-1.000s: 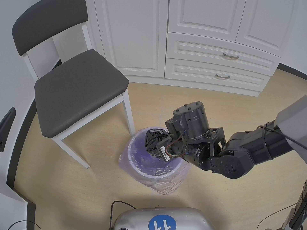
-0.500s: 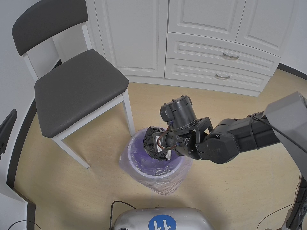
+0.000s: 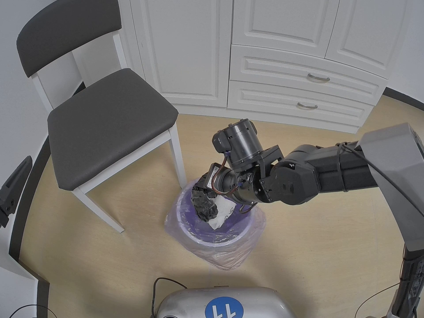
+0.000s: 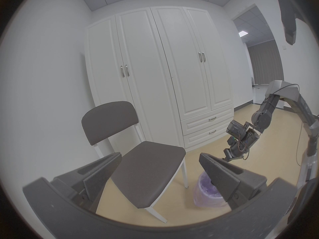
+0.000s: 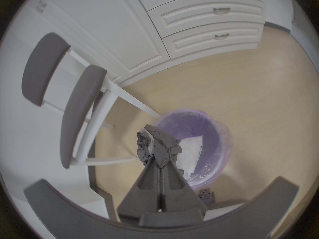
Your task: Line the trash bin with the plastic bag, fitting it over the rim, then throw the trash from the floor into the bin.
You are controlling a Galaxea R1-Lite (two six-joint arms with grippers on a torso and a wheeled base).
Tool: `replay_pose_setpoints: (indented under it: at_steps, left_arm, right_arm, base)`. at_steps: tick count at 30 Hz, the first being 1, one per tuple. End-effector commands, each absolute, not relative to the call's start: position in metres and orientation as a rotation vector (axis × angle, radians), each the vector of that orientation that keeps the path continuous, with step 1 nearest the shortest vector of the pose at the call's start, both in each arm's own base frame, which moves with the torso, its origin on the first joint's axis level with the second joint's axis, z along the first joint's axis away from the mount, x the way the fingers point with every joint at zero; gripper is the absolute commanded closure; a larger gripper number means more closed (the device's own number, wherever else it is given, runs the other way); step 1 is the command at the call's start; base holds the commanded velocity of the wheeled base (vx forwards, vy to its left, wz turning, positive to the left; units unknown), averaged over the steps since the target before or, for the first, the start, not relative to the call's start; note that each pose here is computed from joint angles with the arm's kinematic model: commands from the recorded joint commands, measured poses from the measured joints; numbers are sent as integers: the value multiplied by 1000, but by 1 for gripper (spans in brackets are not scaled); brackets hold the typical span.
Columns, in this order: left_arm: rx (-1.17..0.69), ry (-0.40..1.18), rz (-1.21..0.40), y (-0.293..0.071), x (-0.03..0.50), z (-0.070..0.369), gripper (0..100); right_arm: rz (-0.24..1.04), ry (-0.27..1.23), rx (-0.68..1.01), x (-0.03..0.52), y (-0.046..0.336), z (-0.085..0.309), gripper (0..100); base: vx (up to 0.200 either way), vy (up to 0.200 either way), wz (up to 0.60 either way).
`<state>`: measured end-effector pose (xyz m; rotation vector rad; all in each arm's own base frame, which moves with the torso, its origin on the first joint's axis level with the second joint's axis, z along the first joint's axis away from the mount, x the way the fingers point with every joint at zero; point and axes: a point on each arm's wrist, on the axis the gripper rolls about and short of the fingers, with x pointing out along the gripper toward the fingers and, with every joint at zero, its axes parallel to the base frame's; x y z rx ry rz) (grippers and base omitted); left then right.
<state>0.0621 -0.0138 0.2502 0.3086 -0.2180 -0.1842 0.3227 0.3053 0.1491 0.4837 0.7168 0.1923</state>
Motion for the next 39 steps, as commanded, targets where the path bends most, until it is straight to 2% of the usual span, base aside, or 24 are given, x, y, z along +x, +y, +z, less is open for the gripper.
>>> replay_pose_setpoints:
  at_steps: [1, 17, 22, 26, 39]
  left_arm:
    - [322, -217, -181, -14, 62, 250, 0]
    - [334, -224, -178, -13, 60, 249, 0]
    - [334, -224, -180, -14, 61, 249, 0]
    - [333, -227, -178, -13, 60, 250, 0]
    - [334, -230, -178, -13, 59, 250, 0]
  right_arm:
    - [205, 732, 533, 327, 314, 153, 100]
    - [136, 785, 509, 347, 309, 117, 100]
    - [123, 899, 357, 326, 313, 108, 100]
    - [112, 947, 301, 318, 316, 100, 100]
    - [76, 863, 413, 355, 314, 82, 100]
  base:
    - [0, 0, 0]
    - [0, 0, 0]
    - [0, 0, 0]
    - [0, 0, 0]
    - [0, 0, 0]
